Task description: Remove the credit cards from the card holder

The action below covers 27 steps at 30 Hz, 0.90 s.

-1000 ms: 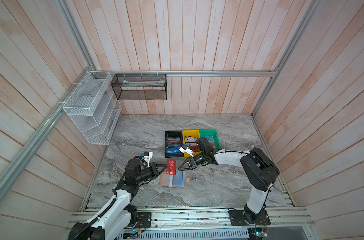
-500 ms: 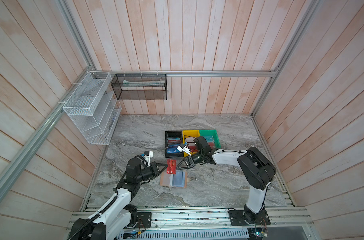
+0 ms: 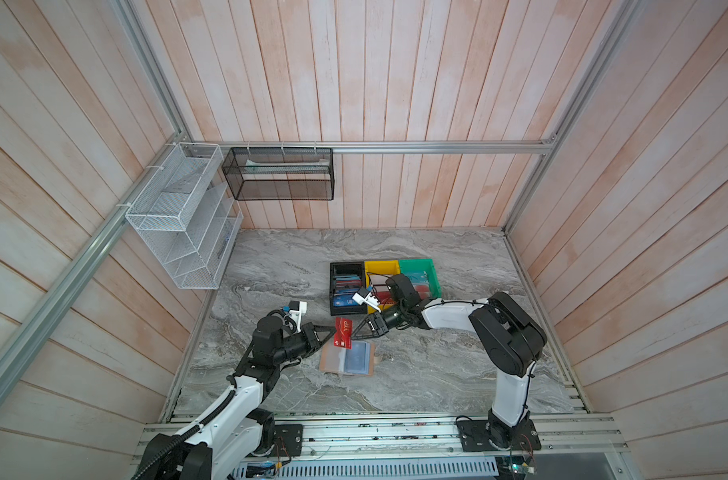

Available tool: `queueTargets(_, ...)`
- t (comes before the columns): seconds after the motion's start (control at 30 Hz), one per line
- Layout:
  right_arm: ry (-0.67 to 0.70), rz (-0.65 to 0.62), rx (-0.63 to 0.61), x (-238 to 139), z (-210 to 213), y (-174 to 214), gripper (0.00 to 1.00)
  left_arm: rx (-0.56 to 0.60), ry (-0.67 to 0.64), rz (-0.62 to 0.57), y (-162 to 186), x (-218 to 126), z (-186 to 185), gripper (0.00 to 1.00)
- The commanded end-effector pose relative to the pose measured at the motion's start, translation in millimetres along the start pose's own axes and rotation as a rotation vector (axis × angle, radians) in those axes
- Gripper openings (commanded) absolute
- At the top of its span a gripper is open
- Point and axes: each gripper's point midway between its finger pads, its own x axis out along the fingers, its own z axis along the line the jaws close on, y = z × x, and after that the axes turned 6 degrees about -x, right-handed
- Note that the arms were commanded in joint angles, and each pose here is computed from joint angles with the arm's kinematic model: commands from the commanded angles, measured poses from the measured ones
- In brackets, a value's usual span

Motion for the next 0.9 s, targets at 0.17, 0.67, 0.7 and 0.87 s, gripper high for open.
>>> queueTargets(0.17,-0.039,0.0,-0.074,3.0,11.1,-9.8,0.2,0.007,0.006,0.039,10.5,0.4,-0.1,0.0)
queueTargets(0.67,-0.084,-0.009,-0.091,1.9,19.4,-12.9,0.08,0.002,0.002,0.039,10.9,1.2,2.0,0.0)
queueTargets(0.7,-0.09,-0.009,-0.093,1.5,20.8,-12.5,0.06,0.003,0.002,0.038,10.5,1.2,1.8,0.0)
queueTargets(0.87,-0.092,-0.008,-0.089,0.7,21.4,-9.6,0.0,-0.002,-0.01,0.038,10.4,1.4,3.8,0.01)
